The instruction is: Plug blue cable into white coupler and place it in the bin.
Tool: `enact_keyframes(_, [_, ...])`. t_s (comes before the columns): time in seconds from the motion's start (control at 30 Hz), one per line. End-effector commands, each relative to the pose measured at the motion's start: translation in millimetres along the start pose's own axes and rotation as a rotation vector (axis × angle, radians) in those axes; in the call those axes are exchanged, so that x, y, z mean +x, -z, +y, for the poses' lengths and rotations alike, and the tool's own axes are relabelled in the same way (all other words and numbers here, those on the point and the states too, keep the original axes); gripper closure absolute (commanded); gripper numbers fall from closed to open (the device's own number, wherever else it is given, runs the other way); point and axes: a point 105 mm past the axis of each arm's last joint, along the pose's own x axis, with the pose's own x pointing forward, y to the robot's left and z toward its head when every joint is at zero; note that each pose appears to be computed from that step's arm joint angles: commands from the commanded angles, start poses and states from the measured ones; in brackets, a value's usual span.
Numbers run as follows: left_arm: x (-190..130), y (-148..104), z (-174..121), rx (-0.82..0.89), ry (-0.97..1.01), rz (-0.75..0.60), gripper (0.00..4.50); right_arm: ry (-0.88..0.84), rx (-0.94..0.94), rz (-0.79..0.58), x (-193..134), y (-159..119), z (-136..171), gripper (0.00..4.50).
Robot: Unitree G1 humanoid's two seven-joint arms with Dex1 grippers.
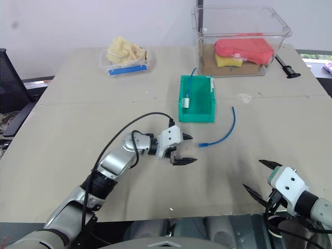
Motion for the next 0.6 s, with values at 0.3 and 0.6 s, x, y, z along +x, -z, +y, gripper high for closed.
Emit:
enact_keyframes(0.3, [20,-3,-2,0.078,0.061,0.037,4.40,0.063,-0.028,-0.008,-13,-17,-2,0.00])
enact_keyframes(0.6, [-6,-43,-5,-0.250,0.151,-0.228,4.40,0.131,0.419,-0.220,15,-42,7,0.00])
